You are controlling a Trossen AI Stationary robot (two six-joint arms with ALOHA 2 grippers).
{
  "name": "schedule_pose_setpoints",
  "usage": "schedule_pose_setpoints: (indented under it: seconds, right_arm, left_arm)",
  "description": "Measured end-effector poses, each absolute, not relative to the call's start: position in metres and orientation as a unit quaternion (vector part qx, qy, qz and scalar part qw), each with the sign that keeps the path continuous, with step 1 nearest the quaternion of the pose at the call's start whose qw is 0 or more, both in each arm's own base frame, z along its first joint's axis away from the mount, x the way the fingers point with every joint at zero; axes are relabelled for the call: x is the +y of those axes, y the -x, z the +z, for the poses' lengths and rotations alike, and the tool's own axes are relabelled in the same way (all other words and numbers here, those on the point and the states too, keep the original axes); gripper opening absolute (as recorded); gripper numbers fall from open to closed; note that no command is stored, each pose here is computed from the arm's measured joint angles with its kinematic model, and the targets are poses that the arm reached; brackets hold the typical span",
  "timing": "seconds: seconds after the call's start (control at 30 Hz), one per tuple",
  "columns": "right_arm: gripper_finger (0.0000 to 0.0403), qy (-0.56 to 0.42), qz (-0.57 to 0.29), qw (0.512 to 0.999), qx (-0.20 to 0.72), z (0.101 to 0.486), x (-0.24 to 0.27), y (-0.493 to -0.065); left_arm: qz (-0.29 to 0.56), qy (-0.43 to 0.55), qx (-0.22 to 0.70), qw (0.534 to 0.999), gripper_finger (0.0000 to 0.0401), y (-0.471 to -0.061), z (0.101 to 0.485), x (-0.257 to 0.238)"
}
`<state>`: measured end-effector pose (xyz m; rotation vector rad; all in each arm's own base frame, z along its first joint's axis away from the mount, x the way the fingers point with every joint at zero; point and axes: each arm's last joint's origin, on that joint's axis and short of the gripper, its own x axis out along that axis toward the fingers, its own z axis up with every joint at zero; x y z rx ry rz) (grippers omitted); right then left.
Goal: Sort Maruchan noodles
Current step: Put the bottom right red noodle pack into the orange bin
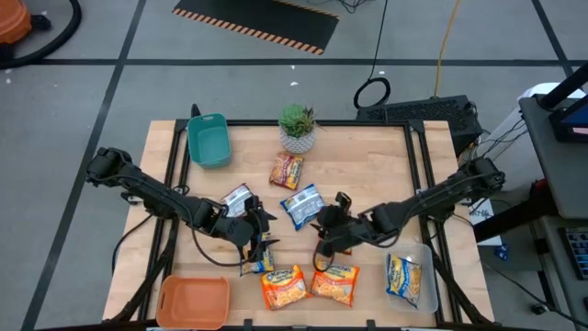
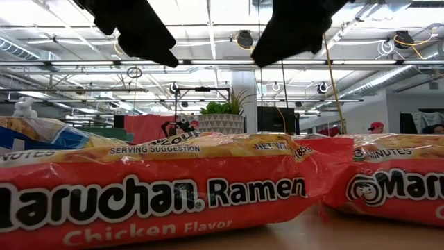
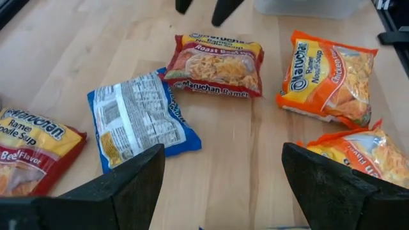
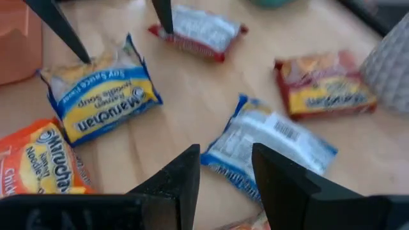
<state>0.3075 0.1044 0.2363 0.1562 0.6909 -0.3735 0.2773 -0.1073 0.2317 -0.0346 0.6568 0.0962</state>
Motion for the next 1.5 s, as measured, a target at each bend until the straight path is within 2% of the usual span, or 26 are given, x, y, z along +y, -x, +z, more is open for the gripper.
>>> schedule_pose_setpoints:
  seconds: [0.27,0.47,0.63,0.8,0.93,1.5]
  right_arm:
    - [0.0135,-0.194,-0.247,0.849,0.425,0.211,0.070,-0.310]
    - [0.0140,-0.221,-0.236,0.826,0.462,0.191,0.061,-0.321]
    - [0.0177,-0.234,-0.225,0.820,0.472,0.180,0.056,-0.328]
    - [0.0226,-0.233,-0.243,0.812,0.476,0.179,0.048,-0.328]
    - [0.0247,-0.220,-0.266,0.801,0.489,0.177,0.043,-0.324]
    - [0.0224,-0.225,-0.263,0.770,0.535,0.148,0.048,-0.328]
  left_arm:
    - [0.058,0.026,0.343,0.937,0.0319,-0.274,0.228,-0.106]
    - [0.067,0.053,0.360,0.929,0.0319,-0.269,0.225,-0.111]
    - [0.054,0.042,0.362,0.930,0.0319,-0.266,0.225,-0.117]
    - [0.044,0.020,0.363,0.931,0.0319,-0.266,0.225,-0.118]
    - [0.043,0.015,0.363,0.931,0.0319,-0.266,0.225,-0.117]
    - [0.046,0.004,0.355,0.934,0.0319,-0.270,0.226,-0.111]
